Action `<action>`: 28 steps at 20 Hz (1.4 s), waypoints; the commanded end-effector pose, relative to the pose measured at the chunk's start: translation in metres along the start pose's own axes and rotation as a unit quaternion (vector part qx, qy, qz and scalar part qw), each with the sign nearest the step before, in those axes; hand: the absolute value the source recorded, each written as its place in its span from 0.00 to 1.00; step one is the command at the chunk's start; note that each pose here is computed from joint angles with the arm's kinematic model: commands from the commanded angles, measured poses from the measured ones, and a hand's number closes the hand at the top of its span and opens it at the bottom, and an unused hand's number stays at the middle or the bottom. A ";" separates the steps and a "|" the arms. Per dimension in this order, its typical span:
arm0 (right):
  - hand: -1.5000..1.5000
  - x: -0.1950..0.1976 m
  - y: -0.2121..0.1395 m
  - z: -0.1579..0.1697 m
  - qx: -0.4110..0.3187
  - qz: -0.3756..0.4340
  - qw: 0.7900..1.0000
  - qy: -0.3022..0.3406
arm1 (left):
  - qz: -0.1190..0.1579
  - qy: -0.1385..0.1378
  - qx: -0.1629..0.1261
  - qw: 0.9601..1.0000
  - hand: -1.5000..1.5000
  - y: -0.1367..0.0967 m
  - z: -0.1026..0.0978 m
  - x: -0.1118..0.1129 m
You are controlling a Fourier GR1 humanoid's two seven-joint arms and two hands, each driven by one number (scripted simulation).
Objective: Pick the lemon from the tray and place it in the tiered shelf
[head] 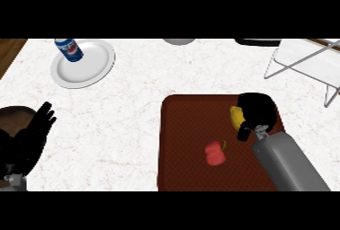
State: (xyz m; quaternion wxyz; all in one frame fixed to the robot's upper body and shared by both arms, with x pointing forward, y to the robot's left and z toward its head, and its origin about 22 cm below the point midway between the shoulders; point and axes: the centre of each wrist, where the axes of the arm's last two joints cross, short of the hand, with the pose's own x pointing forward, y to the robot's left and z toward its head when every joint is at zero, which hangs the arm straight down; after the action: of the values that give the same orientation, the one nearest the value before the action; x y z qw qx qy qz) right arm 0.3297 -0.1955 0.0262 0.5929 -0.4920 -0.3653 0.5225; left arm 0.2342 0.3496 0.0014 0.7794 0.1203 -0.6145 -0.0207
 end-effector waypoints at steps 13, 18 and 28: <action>1.00 -0.099 -0.104 0.006 -0.120 -0.183 0.976 0.009 | 0.006 0.004 0.014 1.000 0.50 0.002 -0.006 -0.011; 1.00 -0.109 -0.156 0.037 -0.134 -0.277 0.952 0.009 | -0.004 0.004 0.015 1.000 0.50 0.008 0.009 0.000; 1.00 -0.135 -0.228 0.133 -0.224 -0.352 0.909 0.010 | 0.006 0.007 0.002 1.000 0.50 -0.002 0.003 -0.001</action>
State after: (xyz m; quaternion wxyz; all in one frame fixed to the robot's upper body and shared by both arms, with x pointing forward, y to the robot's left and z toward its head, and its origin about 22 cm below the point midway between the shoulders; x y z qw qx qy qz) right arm 0.2730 -0.2964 0.2569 0.6342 -0.4400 -0.6057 0.1929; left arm 0.2311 0.3521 0.0013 0.7809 0.1218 -0.6125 -0.0135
